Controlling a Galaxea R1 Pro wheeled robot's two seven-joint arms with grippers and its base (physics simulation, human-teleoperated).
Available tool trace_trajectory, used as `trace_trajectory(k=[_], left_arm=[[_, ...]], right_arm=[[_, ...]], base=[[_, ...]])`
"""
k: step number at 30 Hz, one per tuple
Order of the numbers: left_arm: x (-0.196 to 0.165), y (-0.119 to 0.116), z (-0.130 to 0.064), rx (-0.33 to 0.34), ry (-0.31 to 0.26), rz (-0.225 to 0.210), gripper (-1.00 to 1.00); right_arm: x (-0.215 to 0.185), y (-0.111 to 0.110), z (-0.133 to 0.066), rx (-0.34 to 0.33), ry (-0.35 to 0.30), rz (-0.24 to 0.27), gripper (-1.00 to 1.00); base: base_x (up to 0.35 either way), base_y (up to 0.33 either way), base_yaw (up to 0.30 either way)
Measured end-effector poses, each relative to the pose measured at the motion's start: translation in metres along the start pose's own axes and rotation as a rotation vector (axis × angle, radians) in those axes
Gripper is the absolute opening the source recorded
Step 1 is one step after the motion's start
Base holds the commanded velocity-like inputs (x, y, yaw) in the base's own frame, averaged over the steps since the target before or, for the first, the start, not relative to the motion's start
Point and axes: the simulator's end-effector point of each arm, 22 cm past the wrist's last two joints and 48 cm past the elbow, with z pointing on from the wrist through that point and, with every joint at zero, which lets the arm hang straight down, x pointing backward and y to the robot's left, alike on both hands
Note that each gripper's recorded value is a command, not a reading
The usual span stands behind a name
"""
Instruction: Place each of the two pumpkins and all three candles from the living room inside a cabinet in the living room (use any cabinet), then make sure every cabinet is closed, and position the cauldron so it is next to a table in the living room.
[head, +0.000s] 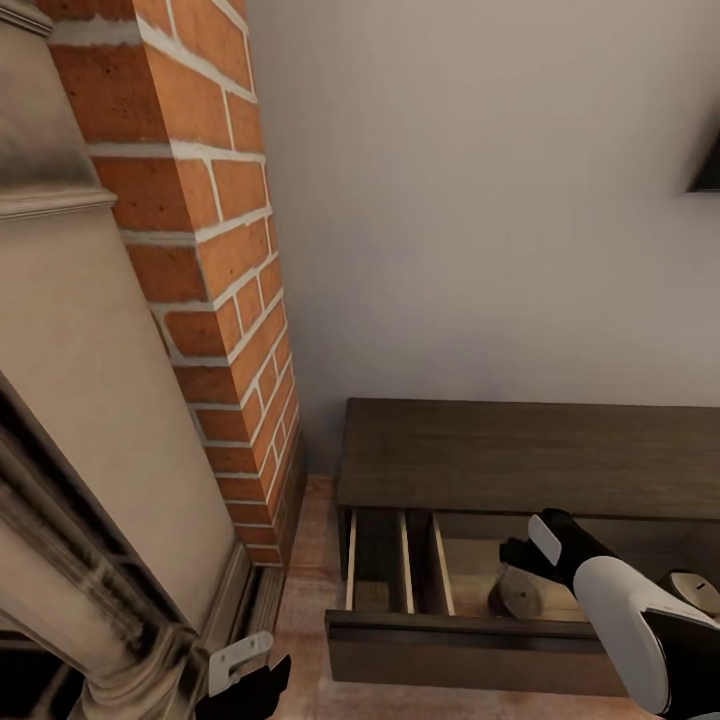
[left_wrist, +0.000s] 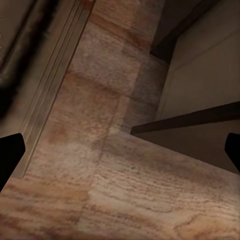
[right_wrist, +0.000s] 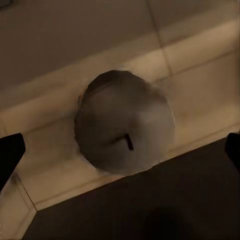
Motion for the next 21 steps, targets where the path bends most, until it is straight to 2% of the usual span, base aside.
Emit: trace_trajectory(k=[5,9,13,16,17,18,19,21], left_arm=[[0.0,0.0,0.0,-0.002,0.001,0.001,1.0],[0.0,0.0,0.0,-0.001,0.0,0.001,1.0],[0.0,0.0,0.001,-0.001,0.001,0.001,1.0],[0.0,0.0,0.001,-0.001,0.001,0.001,1.0],[0.0,0.0,0.001,-0.001,0.001,0.001,1.0],[0.0,0.0,0.001,-0.001,0.001,0.001,1.0],[0.0,0.0,0.001,-0.001,0.001,0.001,1.0],[0.0,0.0,0.001,0.0,0.001,0.0,1.0]], right_arm=[[-0.006,0.0,-0.001,0.0,-0.023,0.006,1.0],[-0.025,0.001,-0.009,-0.015,-0.072,0.01,1.0],[-0.07,0.0,-0.035,-0.032,-0.184,0.022,1.0],[-0.1,-0.001,-0.066,-0.073,-0.312,0.019,1.0],[-0.102,-0.001,-0.07,-0.079,-0.33,0.018,1.0],[-0.108,-0.001,-0.083,-0.091,-0.365,0.011,1.0],[-0.103,-0.004,-0.099,-0.099,-0.347,-0.013,1.0],[-0.095,-0.006,-0.106,-0.098,-0.306,-0.031,1.0]], base=[[-0.035,-0.003,0.0],[-0.264,-0.071,0.0],[-0.215,-0.048,0.0],[-0.036,-0.007,0.0],[-0.013,-0.003,0.0],[-0.003,-0.001,0.0],[-0.002,0.0,0.0],[-0.001,0.0,0.0]])
